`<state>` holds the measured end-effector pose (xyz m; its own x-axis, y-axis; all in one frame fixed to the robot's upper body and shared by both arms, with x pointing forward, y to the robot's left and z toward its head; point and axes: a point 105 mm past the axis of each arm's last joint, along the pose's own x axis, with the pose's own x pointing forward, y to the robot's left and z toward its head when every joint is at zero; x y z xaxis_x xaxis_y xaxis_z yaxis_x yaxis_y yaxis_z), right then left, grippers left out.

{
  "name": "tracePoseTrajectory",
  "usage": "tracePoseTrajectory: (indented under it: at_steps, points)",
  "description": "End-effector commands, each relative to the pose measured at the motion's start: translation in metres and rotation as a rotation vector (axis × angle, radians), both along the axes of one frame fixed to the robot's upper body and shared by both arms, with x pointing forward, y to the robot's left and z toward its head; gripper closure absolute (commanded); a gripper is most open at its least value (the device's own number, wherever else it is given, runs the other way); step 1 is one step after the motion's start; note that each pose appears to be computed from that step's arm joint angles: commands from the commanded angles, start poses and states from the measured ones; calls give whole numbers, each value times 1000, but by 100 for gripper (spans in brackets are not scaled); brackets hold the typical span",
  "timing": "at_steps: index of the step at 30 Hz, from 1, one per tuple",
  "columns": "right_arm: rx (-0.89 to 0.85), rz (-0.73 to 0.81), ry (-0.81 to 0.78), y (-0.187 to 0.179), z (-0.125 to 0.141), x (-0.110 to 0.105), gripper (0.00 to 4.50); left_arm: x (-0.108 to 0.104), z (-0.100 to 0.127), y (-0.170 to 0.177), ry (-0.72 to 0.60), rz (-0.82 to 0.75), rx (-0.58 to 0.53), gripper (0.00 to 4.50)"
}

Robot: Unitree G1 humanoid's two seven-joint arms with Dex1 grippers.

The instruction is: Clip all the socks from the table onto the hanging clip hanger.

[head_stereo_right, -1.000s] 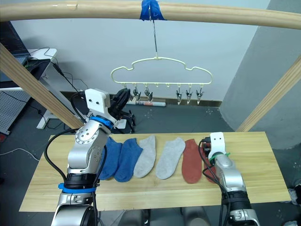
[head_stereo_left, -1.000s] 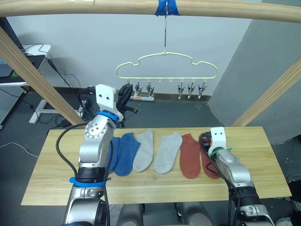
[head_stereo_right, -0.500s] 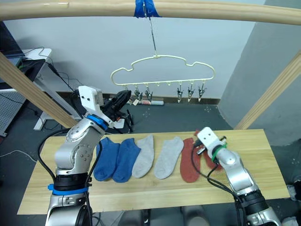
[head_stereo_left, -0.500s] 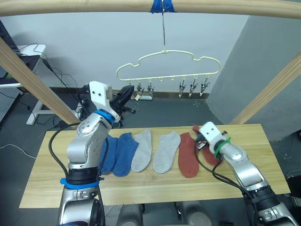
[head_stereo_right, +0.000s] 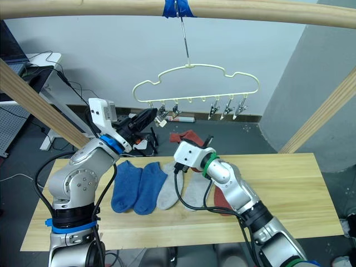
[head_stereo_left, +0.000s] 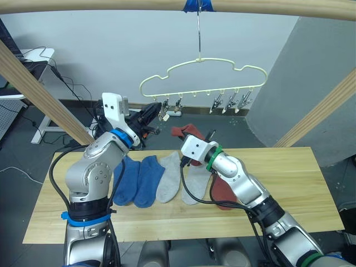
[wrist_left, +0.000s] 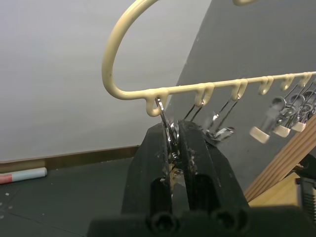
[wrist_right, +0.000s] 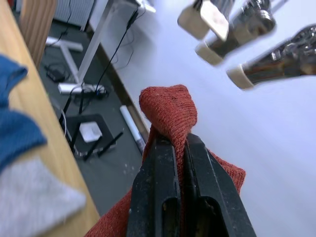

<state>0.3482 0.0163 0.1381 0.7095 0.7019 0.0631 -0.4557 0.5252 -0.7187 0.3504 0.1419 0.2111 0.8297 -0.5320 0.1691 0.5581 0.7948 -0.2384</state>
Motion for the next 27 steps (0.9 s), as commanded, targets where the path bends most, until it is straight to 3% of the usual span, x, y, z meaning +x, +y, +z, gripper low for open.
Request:
tracePoseTrajectory:
  at_steps: [1,26,27]
  points:
    - [55,19,-85,7,21,-1,448,-13,32,-10,-125,-51,-10,450]
    - [151,69,-139,29,49,-2,448,-16,22,-12,-90,-46,-20,450]
    - [155,67,-139,29,50,-2,450,-15,21,-10,-84,-36,-25,416]
